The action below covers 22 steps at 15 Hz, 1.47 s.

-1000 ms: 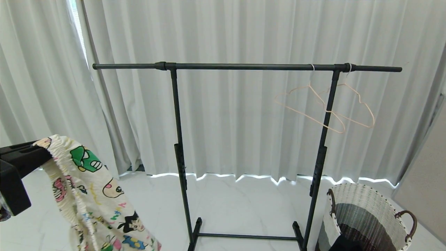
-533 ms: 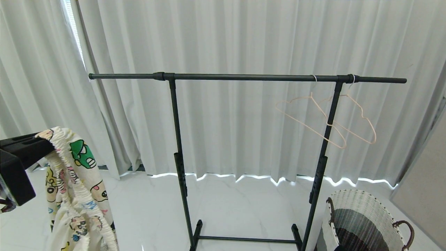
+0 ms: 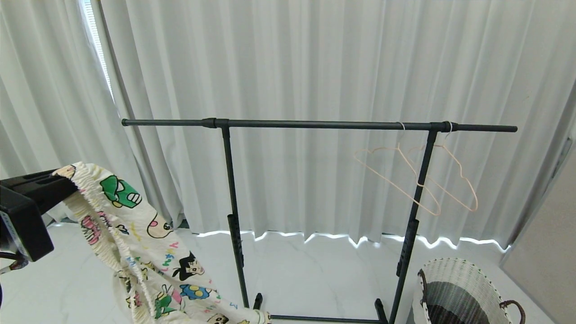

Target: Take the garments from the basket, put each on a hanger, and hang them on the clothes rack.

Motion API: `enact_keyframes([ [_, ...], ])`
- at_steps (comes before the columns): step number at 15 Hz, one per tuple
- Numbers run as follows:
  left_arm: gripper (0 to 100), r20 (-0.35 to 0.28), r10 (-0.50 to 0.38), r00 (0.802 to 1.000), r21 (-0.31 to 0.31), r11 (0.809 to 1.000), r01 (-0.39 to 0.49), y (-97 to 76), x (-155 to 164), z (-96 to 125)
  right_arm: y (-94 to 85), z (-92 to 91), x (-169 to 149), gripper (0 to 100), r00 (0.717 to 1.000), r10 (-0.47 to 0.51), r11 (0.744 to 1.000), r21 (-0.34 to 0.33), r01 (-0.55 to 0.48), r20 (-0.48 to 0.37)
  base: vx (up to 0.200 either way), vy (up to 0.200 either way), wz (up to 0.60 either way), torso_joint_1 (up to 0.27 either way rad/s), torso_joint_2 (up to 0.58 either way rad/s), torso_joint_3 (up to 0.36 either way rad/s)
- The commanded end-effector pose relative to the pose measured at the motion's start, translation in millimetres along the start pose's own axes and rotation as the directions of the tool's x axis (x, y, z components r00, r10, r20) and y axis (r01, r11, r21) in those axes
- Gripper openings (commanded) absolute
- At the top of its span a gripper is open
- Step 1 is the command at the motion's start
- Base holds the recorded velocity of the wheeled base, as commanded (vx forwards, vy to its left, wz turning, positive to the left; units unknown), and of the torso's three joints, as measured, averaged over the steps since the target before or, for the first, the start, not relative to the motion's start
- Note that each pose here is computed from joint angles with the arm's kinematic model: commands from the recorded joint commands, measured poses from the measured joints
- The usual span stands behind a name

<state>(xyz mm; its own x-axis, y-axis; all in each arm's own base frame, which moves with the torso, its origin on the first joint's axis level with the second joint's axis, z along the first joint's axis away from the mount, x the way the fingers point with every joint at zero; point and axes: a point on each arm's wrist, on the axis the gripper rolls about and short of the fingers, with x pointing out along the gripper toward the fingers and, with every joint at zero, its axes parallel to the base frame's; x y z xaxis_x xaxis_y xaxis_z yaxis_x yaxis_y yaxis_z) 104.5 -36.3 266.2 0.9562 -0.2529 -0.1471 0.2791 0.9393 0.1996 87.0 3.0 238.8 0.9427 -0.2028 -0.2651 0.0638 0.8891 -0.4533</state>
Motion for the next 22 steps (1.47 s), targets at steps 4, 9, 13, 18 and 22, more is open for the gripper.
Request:
enact_keyframes([
  [4,0,-0.004,-0.016,1.0,0.021,1.0,0.016,-1.9,0.3,-1.3,0.8,1.1,0.4,100,0.999,0.035,0.999,-0.001,-0.035,0.023,0.0,0.0,0.0,0.102,-0.21,-0.099],
  [9,0,0.004,-0.03,1.0,0.023,0.999,0.03,-3.4,-1.4,-1.0,0.7,1.0,0.0,100,0.999,0.035,0.999,0.0,-0.035,0.025,0.2,-0.2,0.0,0.011,-0.02,-0.01],
  [13,0,0.007,-0.029,1.0,0.022,0.999,0.029,-3.2,-2.0,-0.5,0.6,1.0,-0.3,100,0.999,0.034,0.999,0.0,-0.034,0.026,0.2,-0.2,0.0,0.007,0.0,0.001],
  [18,0,0.004,-0.03,1.0,0.018,0.999,0.03,-3.4,-1.8,-1.4,1.7,2.4,-0.3,100,0.995,0.087,0.996,-0.002,-0.087,0.054,0.12,-0.04,0.0,0.003,0.0,0.002],
  [22,0,0.0,-0.02,1.0,0.019,1.0,0.02,-2.7,-1.2,-1.9,3.0,3.2,1.7,100,0.991,0.121,0.993,0.0,-0.121,0.06,0.0,0.0,0.0,0.0,0.0,0.0],
])
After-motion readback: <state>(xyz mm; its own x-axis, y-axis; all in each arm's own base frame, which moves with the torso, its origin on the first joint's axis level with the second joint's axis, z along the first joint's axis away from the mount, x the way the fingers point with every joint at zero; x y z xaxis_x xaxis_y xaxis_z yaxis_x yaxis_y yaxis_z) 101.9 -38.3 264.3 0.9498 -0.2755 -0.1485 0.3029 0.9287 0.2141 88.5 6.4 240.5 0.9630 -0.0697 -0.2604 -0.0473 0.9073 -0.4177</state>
